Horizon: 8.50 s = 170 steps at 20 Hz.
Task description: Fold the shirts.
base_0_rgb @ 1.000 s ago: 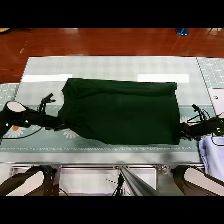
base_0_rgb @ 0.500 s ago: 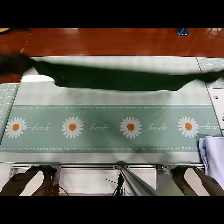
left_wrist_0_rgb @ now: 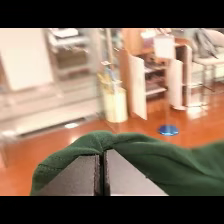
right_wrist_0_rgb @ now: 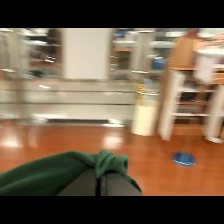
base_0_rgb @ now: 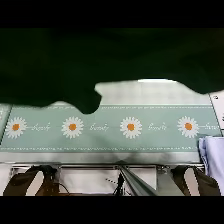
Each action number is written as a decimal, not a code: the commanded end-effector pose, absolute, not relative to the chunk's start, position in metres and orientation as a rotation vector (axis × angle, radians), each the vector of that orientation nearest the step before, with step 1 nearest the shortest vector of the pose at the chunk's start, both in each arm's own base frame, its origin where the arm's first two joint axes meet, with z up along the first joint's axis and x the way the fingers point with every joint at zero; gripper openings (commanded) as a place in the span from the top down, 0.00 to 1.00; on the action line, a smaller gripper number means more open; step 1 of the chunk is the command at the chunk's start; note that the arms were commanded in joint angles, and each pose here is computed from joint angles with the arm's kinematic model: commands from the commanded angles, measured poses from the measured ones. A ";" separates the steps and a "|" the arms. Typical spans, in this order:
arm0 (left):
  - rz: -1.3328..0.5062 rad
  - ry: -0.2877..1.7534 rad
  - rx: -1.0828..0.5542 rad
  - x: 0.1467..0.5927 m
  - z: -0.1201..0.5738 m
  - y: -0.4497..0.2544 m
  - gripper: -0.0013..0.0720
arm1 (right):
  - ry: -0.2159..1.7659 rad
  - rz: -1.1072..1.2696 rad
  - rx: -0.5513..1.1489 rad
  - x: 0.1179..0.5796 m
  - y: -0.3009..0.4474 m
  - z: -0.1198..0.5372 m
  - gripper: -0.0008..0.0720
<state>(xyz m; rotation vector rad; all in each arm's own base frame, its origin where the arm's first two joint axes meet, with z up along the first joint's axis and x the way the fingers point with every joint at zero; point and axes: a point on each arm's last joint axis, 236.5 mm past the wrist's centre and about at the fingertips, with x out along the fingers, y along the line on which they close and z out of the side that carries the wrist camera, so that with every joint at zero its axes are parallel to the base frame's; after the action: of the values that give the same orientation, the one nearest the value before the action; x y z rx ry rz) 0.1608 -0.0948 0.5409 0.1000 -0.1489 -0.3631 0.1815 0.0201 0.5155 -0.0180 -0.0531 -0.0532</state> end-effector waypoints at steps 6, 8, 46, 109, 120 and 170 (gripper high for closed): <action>-0.277 0.390 0.057 0.127 0.424 -0.074 0.96 | 0.399 -0.099 -0.015 0.154 0.012 0.418 0.96; -0.303 0.529 0.018 0.151 0.401 -0.073 0.95 | 0.614 0.002 0.043 0.175 0.012 0.375 0.96; -0.392 1.454 -0.194 0.451 -0.041 -0.109 0.94 | 1.560 0.088 0.234 0.402 -0.037 -0.026 0.96; -0.439 1.391 -0.525 0.277 -0.047 -0.112 0.95 | 1.502 0.164 0.549 0.229 -0.001 -0.060 0.96; -0.527 0.962 -0.440 0.436 0.102 -0.114 0.95 | 0.800 0.084 0.476 0.423 -0.022 0.063 0.96; -0.826 1.298 -0.598 0.444 0.047 -0.178 0.93 | 0.788 0.348 0.591 0.426 0.044 0.078 0.96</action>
<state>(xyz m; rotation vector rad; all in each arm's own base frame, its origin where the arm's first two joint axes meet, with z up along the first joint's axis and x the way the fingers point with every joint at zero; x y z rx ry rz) 0.4553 -0.1497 0.0398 -0.6343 1.2833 -0.7652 0.4526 0.0391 0.0402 0.7037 0.7983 0.3256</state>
